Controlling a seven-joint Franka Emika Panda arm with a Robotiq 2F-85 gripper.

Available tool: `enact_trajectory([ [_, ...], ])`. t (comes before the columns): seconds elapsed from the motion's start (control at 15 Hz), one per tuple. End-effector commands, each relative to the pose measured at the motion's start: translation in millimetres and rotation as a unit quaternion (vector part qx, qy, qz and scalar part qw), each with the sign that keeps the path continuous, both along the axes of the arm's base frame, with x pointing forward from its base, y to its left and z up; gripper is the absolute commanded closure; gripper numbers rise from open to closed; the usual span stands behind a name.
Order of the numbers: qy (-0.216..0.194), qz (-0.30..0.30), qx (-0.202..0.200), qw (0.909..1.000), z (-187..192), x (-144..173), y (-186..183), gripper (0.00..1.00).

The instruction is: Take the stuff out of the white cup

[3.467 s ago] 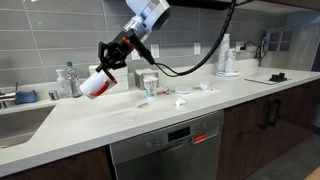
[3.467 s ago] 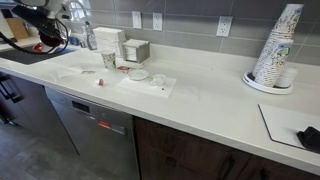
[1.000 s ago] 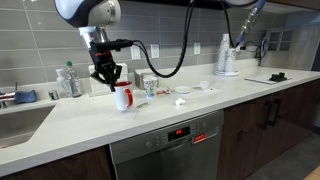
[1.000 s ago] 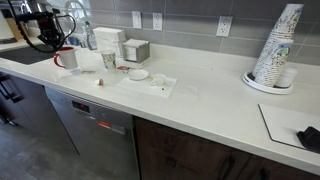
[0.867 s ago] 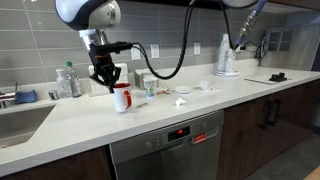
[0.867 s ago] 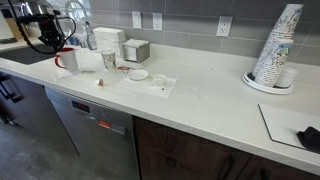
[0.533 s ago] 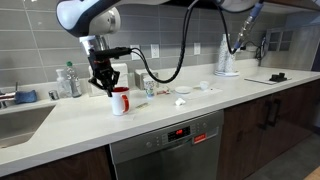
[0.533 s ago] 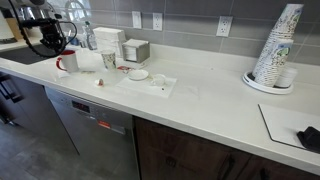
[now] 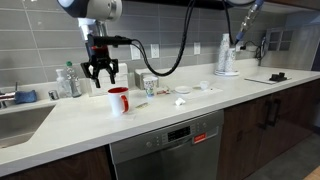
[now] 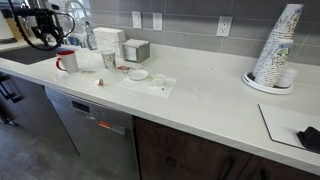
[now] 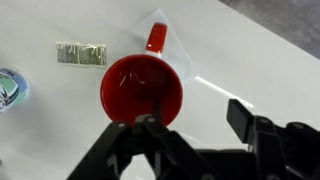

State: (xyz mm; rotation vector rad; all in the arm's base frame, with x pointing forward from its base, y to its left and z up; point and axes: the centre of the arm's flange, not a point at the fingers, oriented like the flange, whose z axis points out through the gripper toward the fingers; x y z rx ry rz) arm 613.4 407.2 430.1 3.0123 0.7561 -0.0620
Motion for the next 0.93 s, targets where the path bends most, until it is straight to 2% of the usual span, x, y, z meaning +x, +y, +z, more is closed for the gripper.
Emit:
enact_trajectory([
  [0.0,0.042,-0.022,0.055,0.9973,39,-31,-53,0.01],
  [0.13,0.043,-0.015,0.077,0.9960,43,-53,-80,0.00],
  [0.33,0.050,0.036,0.049,0.9969,35,-78,-97,0.00],
  [0.4,0.041,0.046,0.030,0.9976,33,-86,-102,0.00],
  [0.6,0.033,0.032,-0.002,0.9989,49,-110,-124,0.00],
  [0.8,-0.010,0.003,-0.033,0.9994,74,-126,-156,0.00],
  [0.87,-0.022,0.003,-0.030,0.9993,84,-130,-169,0.00],
])
